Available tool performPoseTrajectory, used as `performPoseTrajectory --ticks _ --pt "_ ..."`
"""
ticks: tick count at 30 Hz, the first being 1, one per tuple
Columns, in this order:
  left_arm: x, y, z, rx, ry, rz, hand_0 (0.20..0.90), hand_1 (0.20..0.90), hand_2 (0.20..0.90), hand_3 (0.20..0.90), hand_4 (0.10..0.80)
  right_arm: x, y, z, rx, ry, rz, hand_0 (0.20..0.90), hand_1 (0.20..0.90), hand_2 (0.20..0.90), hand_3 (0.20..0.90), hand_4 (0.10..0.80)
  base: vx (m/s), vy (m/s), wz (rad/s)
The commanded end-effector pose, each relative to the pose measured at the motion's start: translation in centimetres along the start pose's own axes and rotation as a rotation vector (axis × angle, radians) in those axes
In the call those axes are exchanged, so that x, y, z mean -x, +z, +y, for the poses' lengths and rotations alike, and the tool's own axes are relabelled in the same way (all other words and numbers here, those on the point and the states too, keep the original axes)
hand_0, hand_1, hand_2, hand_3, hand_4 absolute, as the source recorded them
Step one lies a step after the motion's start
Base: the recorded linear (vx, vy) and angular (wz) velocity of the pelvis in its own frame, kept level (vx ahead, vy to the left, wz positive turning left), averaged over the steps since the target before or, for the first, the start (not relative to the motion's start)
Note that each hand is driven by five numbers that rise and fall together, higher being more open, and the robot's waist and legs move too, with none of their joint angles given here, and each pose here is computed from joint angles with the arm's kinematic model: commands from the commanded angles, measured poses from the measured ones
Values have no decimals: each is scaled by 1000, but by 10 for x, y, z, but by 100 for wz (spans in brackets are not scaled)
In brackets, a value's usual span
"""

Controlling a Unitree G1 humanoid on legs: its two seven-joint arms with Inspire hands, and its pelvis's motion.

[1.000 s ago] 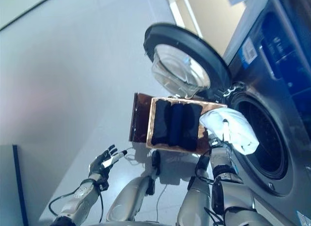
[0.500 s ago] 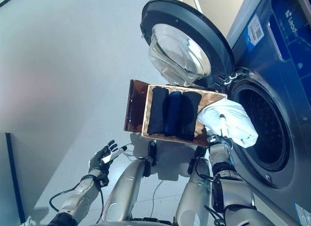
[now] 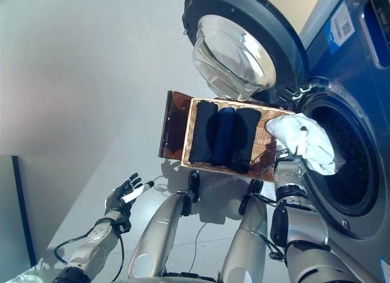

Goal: Pick up the clothes and place them into the washing machine

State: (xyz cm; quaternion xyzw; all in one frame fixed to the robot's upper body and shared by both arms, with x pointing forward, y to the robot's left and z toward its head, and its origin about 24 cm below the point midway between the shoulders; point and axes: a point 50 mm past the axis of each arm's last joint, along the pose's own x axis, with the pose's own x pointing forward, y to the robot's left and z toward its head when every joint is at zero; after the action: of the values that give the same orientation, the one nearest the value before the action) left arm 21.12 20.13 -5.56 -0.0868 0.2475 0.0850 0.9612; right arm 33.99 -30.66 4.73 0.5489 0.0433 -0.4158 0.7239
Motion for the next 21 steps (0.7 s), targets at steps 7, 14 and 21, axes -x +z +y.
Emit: performPoseTrajectory --ticks 7,14,21 --pt "5 12 15 -17 28 -70 900 900 900 900 800 9 113 34 -258 116 -365 200 200 200 200 300 3 2 3" --pt "5 8 15 1 36 -55 900 900 900 900 800 4 106 15 -219 80 -368 200 200 200 200 300 4 1 2" --pt "4 2 15 -21 33 -32 900 900 900 900 800 1 51 -5 29 110 -254 200 200 200 200 300 -1 10 -5"
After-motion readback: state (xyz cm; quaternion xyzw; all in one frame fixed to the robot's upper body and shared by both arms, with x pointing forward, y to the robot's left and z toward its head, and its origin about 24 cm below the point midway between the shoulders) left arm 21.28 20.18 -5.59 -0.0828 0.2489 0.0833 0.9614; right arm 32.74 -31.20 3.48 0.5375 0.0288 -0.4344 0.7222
